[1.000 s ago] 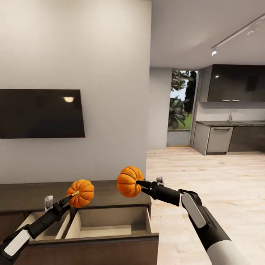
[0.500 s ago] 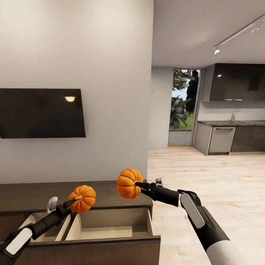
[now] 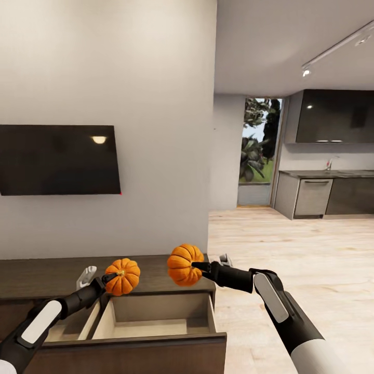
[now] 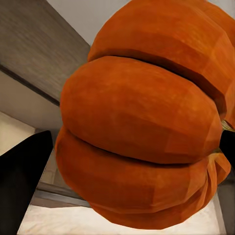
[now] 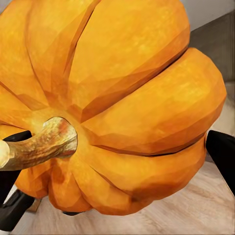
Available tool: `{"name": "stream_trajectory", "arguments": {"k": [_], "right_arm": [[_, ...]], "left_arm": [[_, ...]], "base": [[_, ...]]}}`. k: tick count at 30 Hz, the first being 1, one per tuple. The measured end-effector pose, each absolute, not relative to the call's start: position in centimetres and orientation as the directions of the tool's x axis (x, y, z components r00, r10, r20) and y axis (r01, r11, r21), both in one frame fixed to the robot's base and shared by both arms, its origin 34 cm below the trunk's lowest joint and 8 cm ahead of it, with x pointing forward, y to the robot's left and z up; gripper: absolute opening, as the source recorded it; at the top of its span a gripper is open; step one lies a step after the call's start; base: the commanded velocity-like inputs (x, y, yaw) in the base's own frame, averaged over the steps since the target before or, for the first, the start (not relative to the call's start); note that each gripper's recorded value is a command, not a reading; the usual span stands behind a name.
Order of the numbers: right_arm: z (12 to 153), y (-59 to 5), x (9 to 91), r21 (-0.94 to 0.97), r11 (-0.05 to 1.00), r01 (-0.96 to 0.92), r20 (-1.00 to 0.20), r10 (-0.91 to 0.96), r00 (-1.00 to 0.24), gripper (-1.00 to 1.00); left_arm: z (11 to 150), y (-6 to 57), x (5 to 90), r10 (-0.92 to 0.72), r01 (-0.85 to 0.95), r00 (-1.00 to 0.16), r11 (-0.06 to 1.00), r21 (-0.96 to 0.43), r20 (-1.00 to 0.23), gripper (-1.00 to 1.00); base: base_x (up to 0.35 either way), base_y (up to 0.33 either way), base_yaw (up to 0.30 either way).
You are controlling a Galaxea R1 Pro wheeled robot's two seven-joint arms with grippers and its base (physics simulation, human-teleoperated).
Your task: Place each of the two pumpkins and all three candles from the living room inside a cabinet in the living room (use any cabinet), then make sure every cabinet is closed, and position the cauldron so it is next to a table in the living room.
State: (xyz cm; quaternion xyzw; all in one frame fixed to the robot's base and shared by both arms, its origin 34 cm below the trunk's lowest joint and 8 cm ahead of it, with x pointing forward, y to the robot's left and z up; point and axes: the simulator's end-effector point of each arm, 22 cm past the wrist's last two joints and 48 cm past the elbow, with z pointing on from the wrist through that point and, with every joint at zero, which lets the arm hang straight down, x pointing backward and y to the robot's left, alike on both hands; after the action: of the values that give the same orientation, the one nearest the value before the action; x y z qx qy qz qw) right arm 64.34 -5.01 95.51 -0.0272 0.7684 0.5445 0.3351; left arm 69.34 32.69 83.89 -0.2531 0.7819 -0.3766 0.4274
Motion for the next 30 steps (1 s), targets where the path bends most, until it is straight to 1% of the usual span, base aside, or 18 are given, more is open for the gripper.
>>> {"name": "stream_trajectory", "arguments": {"k": [5, 30], "right_arm": [[94.4, -5.3, 64.6, 0.810, 0.435, -0.392, -0.547, 0.323, -0.772, -1.00], [92.1, -5.2, 64.4, 0.799, 0.435, -0.415, -0.568, 0.321, -0.758, -1.00]], "left_arm": [[83.4, 32.6, 69.3, -0.717, -0.074, -0.507, 0.589, -0.805, -0.479, -1.00], [79.7, 31.1, 69.0, -0.708, -0.068, -0.525, 0.588, -0.806, -0.473, -1.00]], "base": [[0.000, 0.000, 0.000], [0.000, 0.000, 0.000]]}}
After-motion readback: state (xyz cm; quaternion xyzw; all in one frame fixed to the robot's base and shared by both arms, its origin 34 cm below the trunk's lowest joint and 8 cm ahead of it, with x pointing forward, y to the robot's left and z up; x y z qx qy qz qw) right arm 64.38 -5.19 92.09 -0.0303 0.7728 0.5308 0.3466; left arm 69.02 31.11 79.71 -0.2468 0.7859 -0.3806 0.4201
